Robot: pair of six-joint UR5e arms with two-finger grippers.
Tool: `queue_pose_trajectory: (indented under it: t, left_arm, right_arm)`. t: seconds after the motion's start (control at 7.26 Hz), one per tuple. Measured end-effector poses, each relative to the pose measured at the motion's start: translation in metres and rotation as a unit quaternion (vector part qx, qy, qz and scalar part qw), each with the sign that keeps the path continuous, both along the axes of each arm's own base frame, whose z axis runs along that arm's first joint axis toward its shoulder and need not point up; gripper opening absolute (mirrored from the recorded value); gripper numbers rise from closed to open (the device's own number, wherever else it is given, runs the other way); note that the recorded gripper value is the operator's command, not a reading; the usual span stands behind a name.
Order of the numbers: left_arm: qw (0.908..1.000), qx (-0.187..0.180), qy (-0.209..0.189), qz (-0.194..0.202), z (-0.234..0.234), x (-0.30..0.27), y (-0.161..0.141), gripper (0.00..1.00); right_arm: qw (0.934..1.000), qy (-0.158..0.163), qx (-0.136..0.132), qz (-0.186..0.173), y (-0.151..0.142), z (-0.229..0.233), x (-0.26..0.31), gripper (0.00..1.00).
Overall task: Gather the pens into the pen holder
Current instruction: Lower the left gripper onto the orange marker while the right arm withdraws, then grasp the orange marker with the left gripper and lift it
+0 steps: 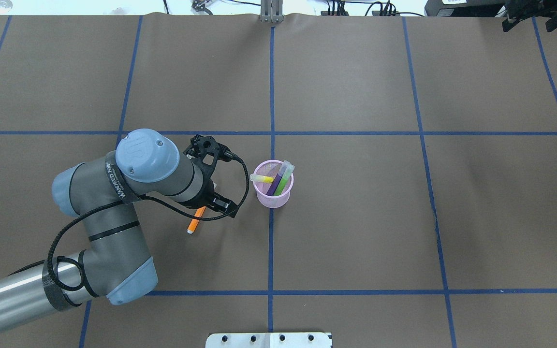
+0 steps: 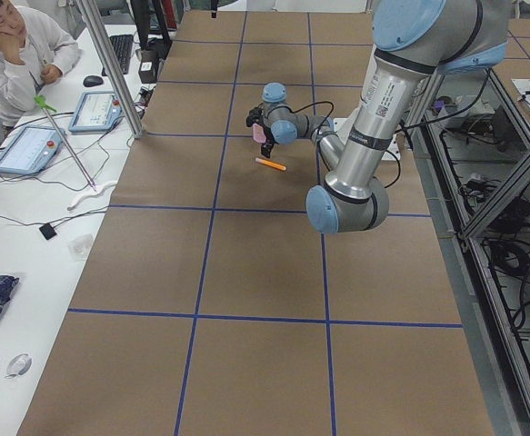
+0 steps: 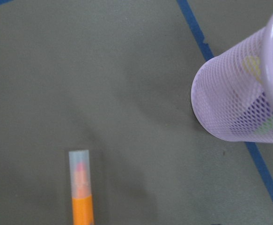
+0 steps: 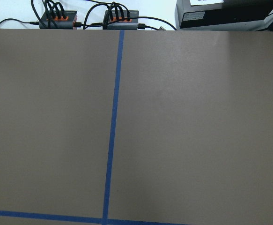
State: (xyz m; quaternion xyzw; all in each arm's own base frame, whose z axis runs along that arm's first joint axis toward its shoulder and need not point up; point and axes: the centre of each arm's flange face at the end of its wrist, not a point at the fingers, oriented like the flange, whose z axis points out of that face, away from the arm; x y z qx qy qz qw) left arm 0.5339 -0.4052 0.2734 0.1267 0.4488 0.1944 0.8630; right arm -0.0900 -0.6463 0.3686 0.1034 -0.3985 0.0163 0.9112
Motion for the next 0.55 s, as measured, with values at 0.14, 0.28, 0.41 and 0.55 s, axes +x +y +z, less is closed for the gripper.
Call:
queue_pose_trajectory:
  t: [0.14,0.28,0.41,0.55]
  left_arm:
    - [0.9999,0.000,-0.011,-0.010,0.007,0.002,-0.006,0.81]
    - [0.9996,0.001,-0.022,-0.020,0.015,0.006,-0.011,0.75]
    - [0.9992,0.001,-0.030,-0.028,0.021,0.007,-0.015,0.64]
    - [0.9989,0.000,-0.034,-0.032,0.024,0.008,-0.017,0.48]
  right_arm:
    - [1.0000,0.001,-0.002,-0.002,0.001,0.006,0.002,1.00]
    - [1.0000,0.004,-0.003,-0.006,0.004,0.017,0.007,1.00]
    - [0.9999,0.009,-0.001,-0.011,0.007,0.028,0.014,1.00]
    - [0.9998,0.012,0.000,-0.014,0.009,0.035,0.019,1.00]
